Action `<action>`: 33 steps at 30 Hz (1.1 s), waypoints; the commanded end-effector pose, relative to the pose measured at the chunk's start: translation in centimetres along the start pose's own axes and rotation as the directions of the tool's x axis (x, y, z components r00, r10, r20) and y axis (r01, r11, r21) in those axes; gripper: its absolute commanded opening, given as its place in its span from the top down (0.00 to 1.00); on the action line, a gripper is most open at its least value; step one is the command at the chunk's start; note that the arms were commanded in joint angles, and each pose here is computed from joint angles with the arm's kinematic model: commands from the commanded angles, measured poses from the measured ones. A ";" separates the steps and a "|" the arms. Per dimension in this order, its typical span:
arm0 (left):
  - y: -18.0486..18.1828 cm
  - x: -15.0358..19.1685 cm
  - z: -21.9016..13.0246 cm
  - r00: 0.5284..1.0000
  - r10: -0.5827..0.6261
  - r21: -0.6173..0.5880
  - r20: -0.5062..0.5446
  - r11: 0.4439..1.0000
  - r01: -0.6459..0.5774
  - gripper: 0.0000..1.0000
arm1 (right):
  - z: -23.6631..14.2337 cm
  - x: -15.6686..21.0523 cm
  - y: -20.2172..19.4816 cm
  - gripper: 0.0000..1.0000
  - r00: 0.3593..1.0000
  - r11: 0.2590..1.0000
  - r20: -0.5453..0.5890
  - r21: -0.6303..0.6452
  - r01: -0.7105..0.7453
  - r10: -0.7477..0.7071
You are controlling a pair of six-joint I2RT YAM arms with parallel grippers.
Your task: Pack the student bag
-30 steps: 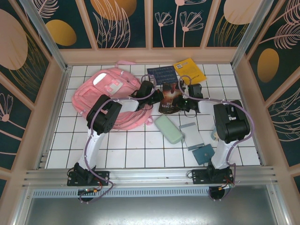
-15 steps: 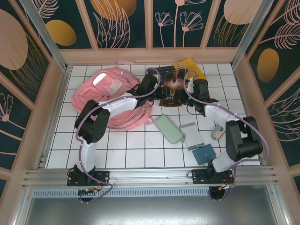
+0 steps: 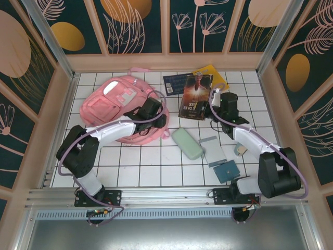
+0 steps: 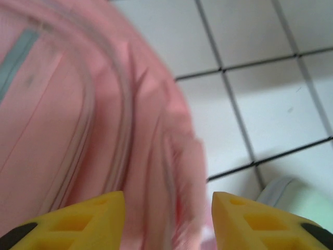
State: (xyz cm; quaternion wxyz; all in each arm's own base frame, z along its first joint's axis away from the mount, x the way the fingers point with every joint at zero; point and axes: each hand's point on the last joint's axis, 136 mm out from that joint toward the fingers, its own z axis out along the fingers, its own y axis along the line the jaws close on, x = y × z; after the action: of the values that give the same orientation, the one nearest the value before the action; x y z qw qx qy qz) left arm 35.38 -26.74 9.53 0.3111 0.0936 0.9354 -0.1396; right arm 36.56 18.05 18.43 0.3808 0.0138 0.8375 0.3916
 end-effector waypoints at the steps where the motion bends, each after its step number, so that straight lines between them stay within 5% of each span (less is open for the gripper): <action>1: 1.0 0.4 -1.5 0.998 0.068 -0.050 0.008 0.997 -0.067 0.53 | -1.6 -2.1 3.4 1.00 0.991 0.989 0.102 -0.107 0.102 -0.091; 18: 1.8 3.7 0.7 0.969 0.217 -0.206 -0.117 0.949 -0.237 0.50 | -3.0 -1.4 4.2 1.00 0.985 0.980 0.140 -0.156 0.122 -0.100; 26: 2.7 2.4 -0.4 0.977 0.201 -0.271 -0.075 0.938 -0.214 0.98 | -3.2 -1.1 4.6 1.00 0.986 0.976 0.133 -0.178 0.122 -0.099; 33: 2.6 -2.7 -5.5 0.985 0.143 -0.318 0.097 0.942 -0.106 1.00 | -2.6 -0.5 6.6 1.00 0.989 0.964 0.095 -0.230 0.136 -0.117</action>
State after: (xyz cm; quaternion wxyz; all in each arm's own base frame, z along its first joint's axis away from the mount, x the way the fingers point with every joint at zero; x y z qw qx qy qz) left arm 33.71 -23.93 9.30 0.3233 0.1445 0.9350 0.0158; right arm 33.89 18.95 20.09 0.4031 -0.0217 0.8073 0.4305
